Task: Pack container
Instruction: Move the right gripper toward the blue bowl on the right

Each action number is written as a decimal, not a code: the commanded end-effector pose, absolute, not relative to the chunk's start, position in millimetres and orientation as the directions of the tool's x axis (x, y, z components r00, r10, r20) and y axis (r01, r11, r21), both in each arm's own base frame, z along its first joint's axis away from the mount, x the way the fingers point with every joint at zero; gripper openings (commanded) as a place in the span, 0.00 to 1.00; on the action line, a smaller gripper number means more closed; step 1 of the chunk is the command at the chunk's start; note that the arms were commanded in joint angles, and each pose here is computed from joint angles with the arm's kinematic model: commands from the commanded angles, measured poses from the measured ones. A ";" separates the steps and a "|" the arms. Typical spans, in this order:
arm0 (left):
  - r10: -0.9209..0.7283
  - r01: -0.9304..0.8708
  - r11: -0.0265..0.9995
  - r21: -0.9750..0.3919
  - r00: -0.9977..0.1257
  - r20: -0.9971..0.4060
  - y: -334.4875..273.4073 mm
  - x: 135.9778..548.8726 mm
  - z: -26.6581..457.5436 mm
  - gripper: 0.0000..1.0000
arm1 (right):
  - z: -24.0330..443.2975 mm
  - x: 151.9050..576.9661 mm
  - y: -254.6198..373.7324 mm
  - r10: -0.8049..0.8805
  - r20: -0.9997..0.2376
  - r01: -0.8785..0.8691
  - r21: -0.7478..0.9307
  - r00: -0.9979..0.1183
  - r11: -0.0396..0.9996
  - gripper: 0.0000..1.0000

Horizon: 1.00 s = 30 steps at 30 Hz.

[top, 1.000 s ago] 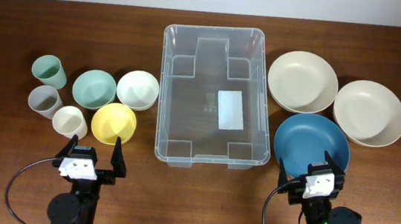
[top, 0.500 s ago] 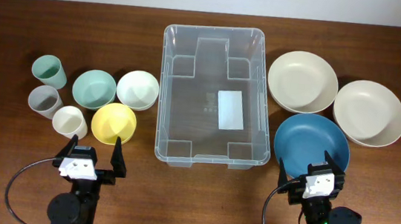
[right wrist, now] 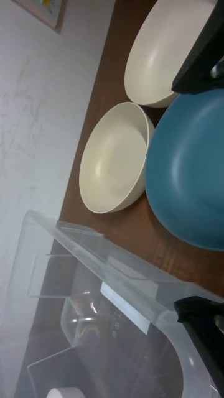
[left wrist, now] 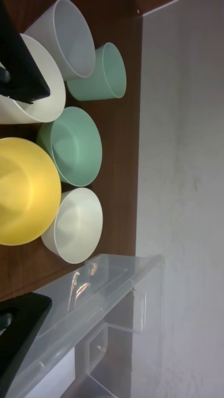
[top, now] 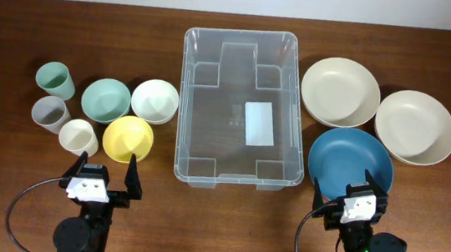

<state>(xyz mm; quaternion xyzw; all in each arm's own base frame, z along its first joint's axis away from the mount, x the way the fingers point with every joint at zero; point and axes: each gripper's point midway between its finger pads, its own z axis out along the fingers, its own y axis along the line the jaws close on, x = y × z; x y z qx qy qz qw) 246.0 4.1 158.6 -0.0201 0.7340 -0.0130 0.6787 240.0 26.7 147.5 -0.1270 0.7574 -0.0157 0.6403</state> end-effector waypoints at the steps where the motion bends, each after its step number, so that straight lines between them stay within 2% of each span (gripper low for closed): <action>1: -0.028 -0.001 1.000 -0.028 -0.078 -0.997 2.4 246.0 156.7 1.00 | 146.4 240.2 23.7 -0.208 -0.967 -0.157 -0.185 -0.147 0.970 0.99; 30: -0.028 -0.001 1.000 -0.028 -0.078 -0.997 2.4 246.0 156.7 1.00 | 149.3 240.8 23.4 -0.208 -0.969 -0.153 -0.187 -0.135 0.970 0.99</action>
